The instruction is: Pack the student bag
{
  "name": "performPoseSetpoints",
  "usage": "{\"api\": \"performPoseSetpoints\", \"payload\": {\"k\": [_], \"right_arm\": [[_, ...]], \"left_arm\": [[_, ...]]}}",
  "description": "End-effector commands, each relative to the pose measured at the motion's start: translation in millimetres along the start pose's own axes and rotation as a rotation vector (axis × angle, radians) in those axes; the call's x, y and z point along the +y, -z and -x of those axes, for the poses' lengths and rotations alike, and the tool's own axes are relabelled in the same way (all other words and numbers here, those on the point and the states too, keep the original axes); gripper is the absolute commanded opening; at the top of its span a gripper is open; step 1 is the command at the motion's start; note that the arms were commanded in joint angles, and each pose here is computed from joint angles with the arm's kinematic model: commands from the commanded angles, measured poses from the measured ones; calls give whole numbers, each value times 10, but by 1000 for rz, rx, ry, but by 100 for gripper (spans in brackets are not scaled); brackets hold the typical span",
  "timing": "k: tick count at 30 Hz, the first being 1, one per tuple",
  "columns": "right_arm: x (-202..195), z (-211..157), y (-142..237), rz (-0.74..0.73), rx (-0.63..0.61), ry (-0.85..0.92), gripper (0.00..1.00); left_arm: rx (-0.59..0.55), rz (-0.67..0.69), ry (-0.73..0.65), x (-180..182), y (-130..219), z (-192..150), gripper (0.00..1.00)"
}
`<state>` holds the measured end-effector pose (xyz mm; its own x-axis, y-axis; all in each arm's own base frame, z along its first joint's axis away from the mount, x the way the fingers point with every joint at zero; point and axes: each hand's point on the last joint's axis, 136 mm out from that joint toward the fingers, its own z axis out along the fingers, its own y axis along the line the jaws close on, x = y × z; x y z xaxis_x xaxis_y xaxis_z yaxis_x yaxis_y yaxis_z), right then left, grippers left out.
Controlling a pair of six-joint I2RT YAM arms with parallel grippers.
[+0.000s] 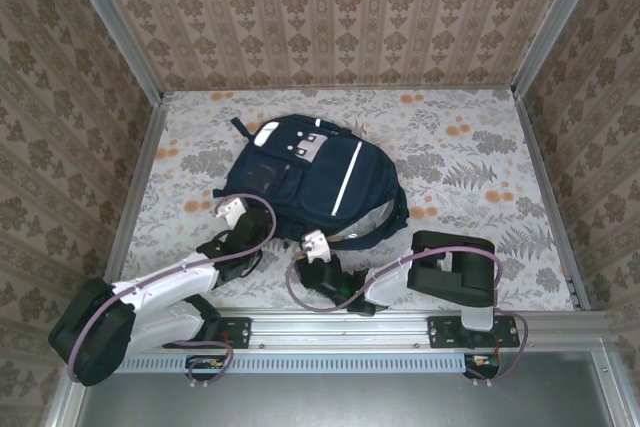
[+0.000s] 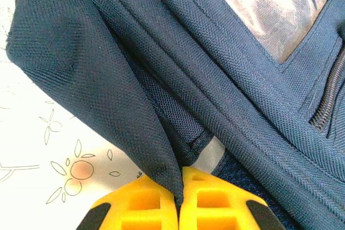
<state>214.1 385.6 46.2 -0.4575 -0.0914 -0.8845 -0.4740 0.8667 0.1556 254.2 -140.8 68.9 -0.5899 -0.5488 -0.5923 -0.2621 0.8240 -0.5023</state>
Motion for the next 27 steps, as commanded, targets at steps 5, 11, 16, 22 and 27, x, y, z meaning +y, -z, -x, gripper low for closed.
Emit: {"api": "performPoseSetpoints", "payload": {"k": [5, 11, 16, 22, 27], "right_arm": [[136, 157, -154, -30, -48, 16, 46], [25, 144, -312, -93, -45, 1, 48], [21, 186, -420, -109, -58, -10, 52], [-13, 233, -543, -140, -84, -28, 49], [-50, 225, -503, -147, -100, -31, 13]], "left_arm": [[38, -69, 19, -280, 27, -28, 0], [28, -81, 21, -315, 102, 33, 0], [25, -91, 24, -342, 151, 57, 0], [32, -93, 26, -353, 155, 40, 0], [24, -83, 25, -329, 160, 63, 0]]}}
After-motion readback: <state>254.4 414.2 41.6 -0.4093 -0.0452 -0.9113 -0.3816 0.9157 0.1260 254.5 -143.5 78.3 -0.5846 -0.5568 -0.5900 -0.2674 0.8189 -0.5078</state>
